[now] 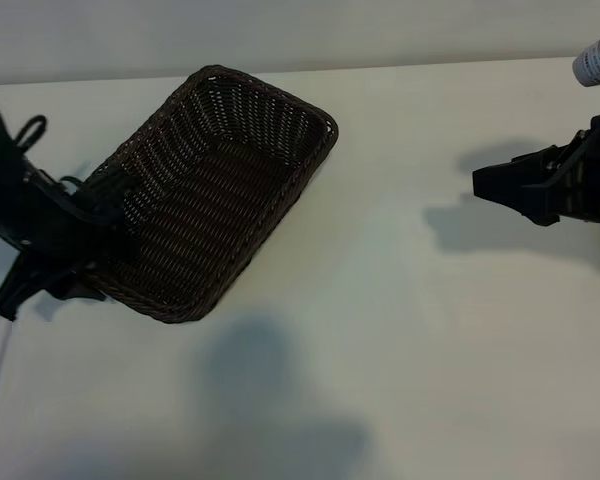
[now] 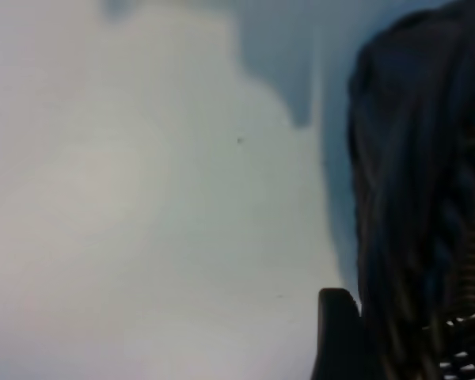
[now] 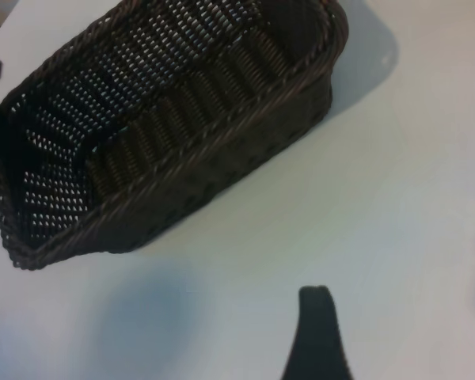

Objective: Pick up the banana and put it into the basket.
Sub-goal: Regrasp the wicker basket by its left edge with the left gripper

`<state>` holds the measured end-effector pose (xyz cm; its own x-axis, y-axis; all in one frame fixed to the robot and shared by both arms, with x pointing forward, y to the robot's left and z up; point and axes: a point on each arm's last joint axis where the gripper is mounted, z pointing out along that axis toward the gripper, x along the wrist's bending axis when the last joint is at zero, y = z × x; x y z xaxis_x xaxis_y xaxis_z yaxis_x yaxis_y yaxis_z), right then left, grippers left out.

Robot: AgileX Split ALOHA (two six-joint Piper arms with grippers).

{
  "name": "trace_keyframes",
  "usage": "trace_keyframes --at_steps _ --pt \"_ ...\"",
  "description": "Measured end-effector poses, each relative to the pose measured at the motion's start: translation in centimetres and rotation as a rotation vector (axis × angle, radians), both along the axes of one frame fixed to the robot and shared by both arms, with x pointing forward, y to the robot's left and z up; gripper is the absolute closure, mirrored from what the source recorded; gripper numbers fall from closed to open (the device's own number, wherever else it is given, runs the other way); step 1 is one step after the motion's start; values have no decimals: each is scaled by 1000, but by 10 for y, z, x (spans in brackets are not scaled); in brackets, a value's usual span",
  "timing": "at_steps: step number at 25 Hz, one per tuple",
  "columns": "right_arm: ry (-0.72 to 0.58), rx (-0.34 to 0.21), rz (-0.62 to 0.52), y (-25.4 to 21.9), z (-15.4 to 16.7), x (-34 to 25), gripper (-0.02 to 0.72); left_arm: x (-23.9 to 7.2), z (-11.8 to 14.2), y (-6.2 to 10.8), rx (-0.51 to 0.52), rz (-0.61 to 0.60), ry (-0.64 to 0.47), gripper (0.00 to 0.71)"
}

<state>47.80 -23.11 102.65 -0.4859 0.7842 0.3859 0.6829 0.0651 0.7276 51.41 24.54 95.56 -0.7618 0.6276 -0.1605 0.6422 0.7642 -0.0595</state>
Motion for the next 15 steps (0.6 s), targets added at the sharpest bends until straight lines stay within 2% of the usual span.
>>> trace_keyframes --at_steps 5,9,15 --pt "0 0 0 0 0 0 162 2 -14 -12 8 25 33 244" --pt "1 1 -1 0 0 0 162 6 -24 -12 12 66 47 244" --pt "1 1 -1 0 0 0 162 8 -30 -11 36 53 49 251"
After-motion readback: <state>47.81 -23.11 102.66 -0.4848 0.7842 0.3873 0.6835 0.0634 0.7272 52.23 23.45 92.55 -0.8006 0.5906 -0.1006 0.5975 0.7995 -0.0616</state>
